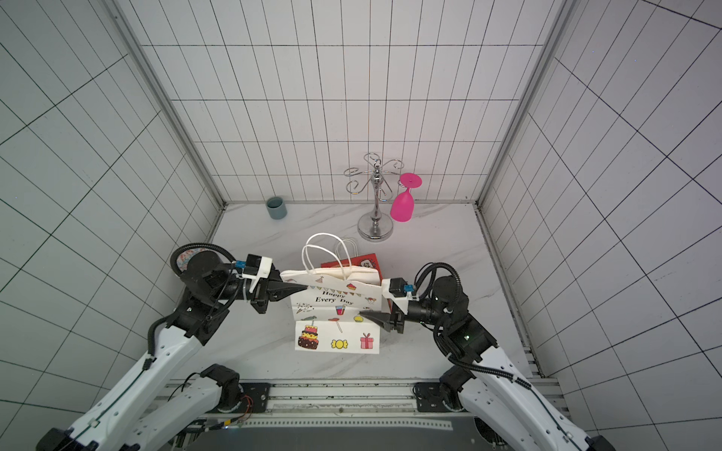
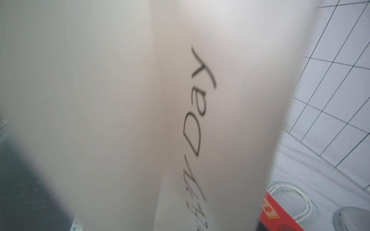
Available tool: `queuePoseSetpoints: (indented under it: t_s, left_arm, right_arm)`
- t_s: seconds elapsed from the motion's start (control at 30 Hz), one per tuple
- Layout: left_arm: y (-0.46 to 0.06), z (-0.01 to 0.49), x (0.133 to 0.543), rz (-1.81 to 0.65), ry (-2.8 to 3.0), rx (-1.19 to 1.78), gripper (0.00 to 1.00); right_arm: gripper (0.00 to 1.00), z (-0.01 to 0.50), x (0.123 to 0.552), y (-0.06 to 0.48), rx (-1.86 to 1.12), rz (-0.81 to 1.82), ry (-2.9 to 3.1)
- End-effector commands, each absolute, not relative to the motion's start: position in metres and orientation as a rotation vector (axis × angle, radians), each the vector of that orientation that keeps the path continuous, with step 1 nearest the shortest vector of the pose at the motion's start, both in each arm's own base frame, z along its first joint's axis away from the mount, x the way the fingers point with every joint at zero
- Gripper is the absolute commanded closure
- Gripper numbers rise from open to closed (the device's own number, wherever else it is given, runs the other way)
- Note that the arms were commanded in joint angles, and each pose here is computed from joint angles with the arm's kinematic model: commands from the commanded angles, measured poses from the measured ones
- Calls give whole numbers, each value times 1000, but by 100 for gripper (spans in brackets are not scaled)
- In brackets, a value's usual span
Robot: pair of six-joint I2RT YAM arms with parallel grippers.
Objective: Put away the paper bag
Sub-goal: Press the paper bag.
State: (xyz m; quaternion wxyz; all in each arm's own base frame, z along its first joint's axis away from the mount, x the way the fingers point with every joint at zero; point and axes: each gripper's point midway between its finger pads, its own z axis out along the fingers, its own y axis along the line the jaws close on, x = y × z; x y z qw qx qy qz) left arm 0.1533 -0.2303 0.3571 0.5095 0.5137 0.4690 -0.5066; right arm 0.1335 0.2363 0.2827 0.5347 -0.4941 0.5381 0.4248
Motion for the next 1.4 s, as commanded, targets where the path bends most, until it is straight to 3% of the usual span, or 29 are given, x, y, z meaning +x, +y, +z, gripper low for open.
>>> queuePoseSetpoints:
  t_s: [0.0,0.03,0.07,0.2,0.27,0.43,0.5,0.53,0.6,0.7,0.8,0.93,1.03,1.17,1.23,1.27,1.3,1.33,1.37]
  left_arm:
    - [-226,388,147,-1156,1034,1243,100]
    - [-226,388,147,-1158,1036,1244,100]
    - [-226,388,146,-1159,1034,1247,100]
    - [-226,390,143,-1169,1024,1257,100]
    - [-226,392,142,-1167,1020,1257,100]
    - [-225,395,146,-1140,1024,1237,100]
    - [-226,392,150,-1130,1040,1231,100]
    - [-226,390,151,-1127,1048,1230,100]
    - [-226,384,154,-1121,1067,1229,100]
    - [-227,373,156,-1110,1090,1230,100]
    - [-227,356,161,-1108,1130,1228,100]
    - [-228,344,160,-1132,1149,1234,100]
    - [-228,340,157,-1142,1151,1241,100]
    - [-228,334,158,-1145,1163,1238,100]
    - [-228,332,158,-1146,1168,1240,100]
    - [-228,331,158,-1145,1170,1239,100]
    - [-228,331,158,-1145,1170,1240,100]
    - [-228,330,159,-1143,1173,1238,100]
    - [-228,329,159,-1143,1176,1238,100]
  right_arm:
    - [48,269,132,238,-1192,1020,1304]
    - [30,268,132,238,-1189,1018,1312]
    - [21,265,134,237,-1176,1015,1331]
    - [14,251,136,239,-1176,1032,1382]
    - [21,249,135,242,-1195,1055,1389]
    - [57,251,131,245,-1217,1082,1365]
    - [65,256,130,244,-1215,1074,1348]
    - [61,259,130,243,-1211,1066,1339]
    - [31,268,132,241,-1194,1035,1315]
    - [23,290,137,238,-1159,968,1253]
    - [23,314,143,238,-1137,925,1205]
    - [34,335,140,242,-1163,933,1145]
    - [49,344,138,243,-1171,937,1119]
    - [77,351,134,243,-1186,952,1096]
    - [81,353,131,244,-1197,963,1088]
    - [80,354,131,244,-1198,966,1086]
    - [72,355,130,243,-1198,965,1083]
    - [53,358,130,243,-1193,961,1080]
    - [44,361,131,242,-1188,954,1075]
